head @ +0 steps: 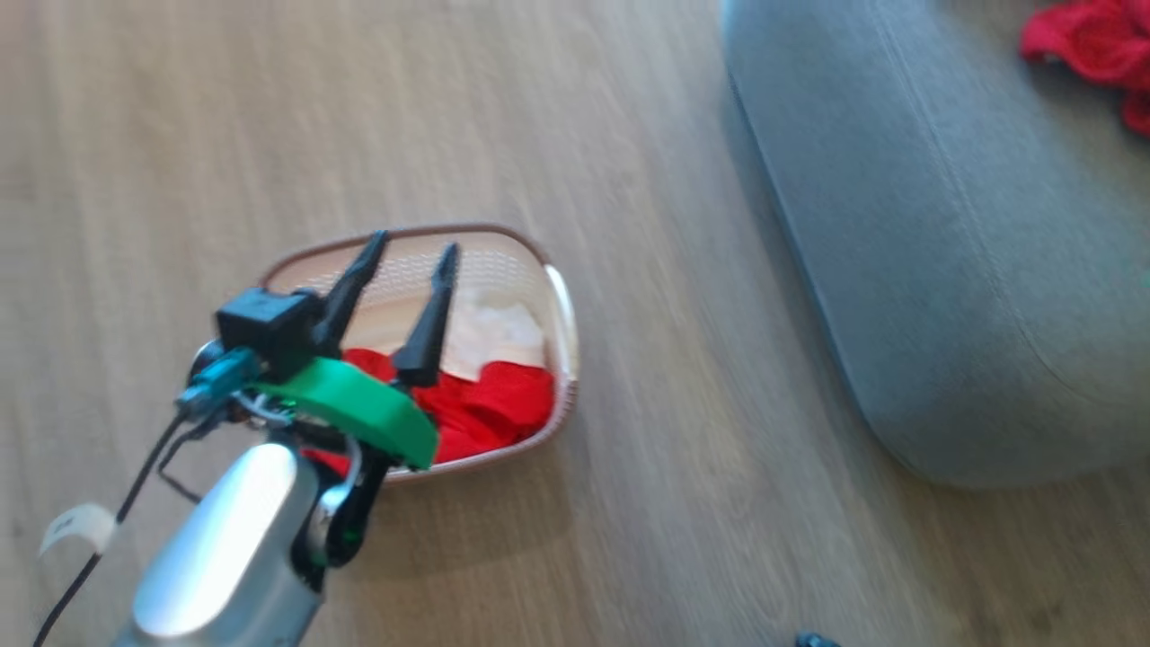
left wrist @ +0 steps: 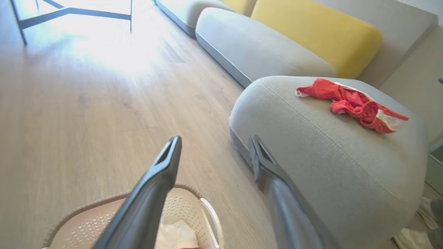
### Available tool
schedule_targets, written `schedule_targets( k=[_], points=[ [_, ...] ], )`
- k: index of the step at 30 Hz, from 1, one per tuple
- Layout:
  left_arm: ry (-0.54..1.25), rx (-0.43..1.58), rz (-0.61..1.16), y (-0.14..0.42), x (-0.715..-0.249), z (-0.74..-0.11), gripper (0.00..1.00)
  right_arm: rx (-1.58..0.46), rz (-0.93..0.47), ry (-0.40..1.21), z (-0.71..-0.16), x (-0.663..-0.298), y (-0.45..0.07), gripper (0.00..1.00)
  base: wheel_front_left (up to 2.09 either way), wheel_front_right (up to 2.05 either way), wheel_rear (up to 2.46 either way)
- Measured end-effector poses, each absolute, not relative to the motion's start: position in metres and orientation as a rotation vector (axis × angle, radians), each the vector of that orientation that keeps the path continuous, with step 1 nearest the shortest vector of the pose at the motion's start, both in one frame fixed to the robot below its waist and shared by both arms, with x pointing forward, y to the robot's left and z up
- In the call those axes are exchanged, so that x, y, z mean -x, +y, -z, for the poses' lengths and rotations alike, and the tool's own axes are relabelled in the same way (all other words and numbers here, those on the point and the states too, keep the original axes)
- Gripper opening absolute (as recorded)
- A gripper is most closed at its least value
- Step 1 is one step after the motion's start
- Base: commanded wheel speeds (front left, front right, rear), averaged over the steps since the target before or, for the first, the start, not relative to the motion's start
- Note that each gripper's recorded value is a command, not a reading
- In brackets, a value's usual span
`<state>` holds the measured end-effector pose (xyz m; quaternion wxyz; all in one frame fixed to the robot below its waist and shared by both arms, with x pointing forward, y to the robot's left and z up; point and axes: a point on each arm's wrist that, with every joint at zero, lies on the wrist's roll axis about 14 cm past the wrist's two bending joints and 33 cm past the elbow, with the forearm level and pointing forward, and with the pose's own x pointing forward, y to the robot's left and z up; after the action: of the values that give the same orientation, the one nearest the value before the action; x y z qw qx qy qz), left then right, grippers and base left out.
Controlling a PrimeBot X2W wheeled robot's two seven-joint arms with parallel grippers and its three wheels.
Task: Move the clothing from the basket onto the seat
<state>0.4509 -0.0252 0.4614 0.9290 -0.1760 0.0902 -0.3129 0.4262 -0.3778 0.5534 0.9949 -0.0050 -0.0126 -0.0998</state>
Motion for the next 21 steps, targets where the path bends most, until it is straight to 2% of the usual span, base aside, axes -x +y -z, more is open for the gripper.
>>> schedule_targets(
  k=[9, 15, 21],
  points=[
    [0.145, 0.275, 0.385, 0.066, -0.451, -0.462, 1.0, -0.013, -0.037, -0.067, -0.544, -0.439, -0.264, 1.0, 0.0, 0.0, 0.0],
    [0.149, 0.238, 0.258, 0.116, -0.43, -0.457, 1.0, -0.031, -0.145, -0.026, -0.514, -0.42, -0.202, 1.0, 0.0, 0.0, 0.0],
    [0.134, 0.221, 0.202, 0.143, -0.406, -0.462, 1.0, -0.049, -0.167, -0.008, -0.492, -0.395, -0.171, 1.0, 0.0, 0.0, 0.0]
  ],
)
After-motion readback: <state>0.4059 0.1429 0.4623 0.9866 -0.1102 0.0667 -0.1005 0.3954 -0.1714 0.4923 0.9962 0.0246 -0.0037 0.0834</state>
